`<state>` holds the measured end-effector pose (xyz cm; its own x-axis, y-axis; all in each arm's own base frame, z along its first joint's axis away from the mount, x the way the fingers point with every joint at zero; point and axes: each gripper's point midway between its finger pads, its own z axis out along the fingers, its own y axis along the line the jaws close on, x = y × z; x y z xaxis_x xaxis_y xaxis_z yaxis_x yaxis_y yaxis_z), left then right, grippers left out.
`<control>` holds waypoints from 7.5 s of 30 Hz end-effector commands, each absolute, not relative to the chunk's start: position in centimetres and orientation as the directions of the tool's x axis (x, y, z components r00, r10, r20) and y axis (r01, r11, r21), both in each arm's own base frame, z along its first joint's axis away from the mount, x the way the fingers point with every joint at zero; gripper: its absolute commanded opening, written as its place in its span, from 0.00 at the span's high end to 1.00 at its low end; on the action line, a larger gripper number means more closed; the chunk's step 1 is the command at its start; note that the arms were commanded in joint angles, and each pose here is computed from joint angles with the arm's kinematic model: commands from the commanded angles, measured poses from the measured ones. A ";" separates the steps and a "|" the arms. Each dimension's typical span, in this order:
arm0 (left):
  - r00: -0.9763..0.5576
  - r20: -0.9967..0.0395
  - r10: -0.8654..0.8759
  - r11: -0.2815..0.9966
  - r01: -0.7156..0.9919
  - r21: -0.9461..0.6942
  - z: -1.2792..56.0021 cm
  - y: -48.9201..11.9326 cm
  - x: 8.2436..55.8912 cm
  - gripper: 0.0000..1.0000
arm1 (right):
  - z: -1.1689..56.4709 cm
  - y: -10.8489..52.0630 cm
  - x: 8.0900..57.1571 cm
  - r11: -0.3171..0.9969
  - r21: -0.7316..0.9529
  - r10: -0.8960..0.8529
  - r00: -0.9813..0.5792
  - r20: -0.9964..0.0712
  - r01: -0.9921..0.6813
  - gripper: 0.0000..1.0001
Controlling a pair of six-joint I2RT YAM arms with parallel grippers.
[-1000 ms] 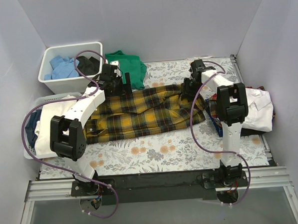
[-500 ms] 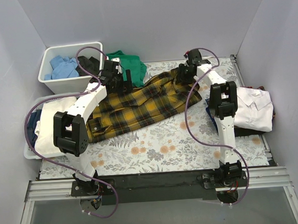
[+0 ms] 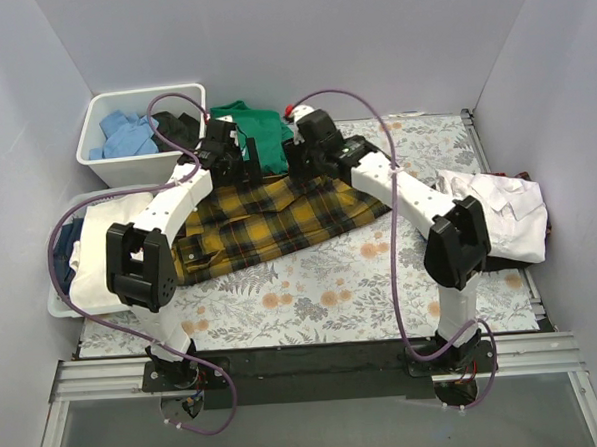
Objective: Fold and stack the long sleeve shirts
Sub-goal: Fold the shirt
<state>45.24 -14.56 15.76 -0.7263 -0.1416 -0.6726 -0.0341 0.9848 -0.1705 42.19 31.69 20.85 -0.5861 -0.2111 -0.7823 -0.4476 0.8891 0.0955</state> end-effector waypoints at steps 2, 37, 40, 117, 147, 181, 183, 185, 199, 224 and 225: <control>-0.659 -0.686 -0.310 0.947 -0.279 -0.159 18.8 -9.8 44.9 0.05 | 15.6 37.5 39.7 0.760 0.262 -0.278 -0.662 -0.696 -0.595 0.48; -0.667 -0.666 -0.334 0.939 -0.176 -0.295 20.4 -8.3 42.3 0.02 | -0.1 27.1 17.9 0.669 0.228 -0.679 -0.706 -0.199 -0.707 0.48; -0.701 -0.654 -0.284 0.939 -0.066 -0.337 20.3 -10.2 42.2 0.02 | 1.5 24.2 16.1 0.670 0.197 -0.695 -0.699 -0.172 -0.715 0.48; -0.650 -0.760 0.008 0.941 0.262 -0.214 21.4 -31.2 48.7 0.02 | 16.0 15.6 27.7 0.892 0.434 0.112 -0.872 -0.476 -0.122 0.42; -0.722 -0.691 -0.032 0.957 0.176 -0.229 21.0 -15.6 32.8 0.02 | 0.9 36.7 17.7 0.781 0.622 0.053 -0.988 -0.144 -0.049 0.16; -0.868 -0.496 -0.032 0.871 0.219 -0.440 14.6 -18.6 27.4 0.02 | 3.5 13.8 15.9 0.987 0.155 0.021 -0.948 -0.317 -0.030 0.99; -0.908 -0.418 -0.033 0.814 0.219 -0.538 13.9 -20.0 25.2 0.02 | 4.2 14.1 16.0 0.981 0.186 0.010 -0.942 -0.334 -0.055 0.96; -0.934 -0.350 -0.067 0.766 0.176 -0.618 13.6 -21.1 23.7 0.02 | 4.8 14.6 15.9 0.973 0.218 0.008 -0.940 -0.341 -0.071 0.72; -0.993 -0.092 -0.079 0.733 0.005 -0.680 9.1 -24.1 16.4 0.02 | 2.9 14.1 11.3 0.942 0.335 0.090 -0.966 -0.243 0.003 0.19; -0.982 0.107 -0.158 0.757 -0.190 -0.625 4.5 -23.1 11.8 0.21 | 0.9 14.9 5.8 0.879 0.476 0.047 -0.996 -0.069 0.009 0.26; -0.982 0.110 -0.156 0.749 -0.190 -0.635 4.5 -23.3 11.8 0.20 | 0.7 14.9 5.6 0.882 0.472 0.044 -0.998 -0.055 0.013 0.26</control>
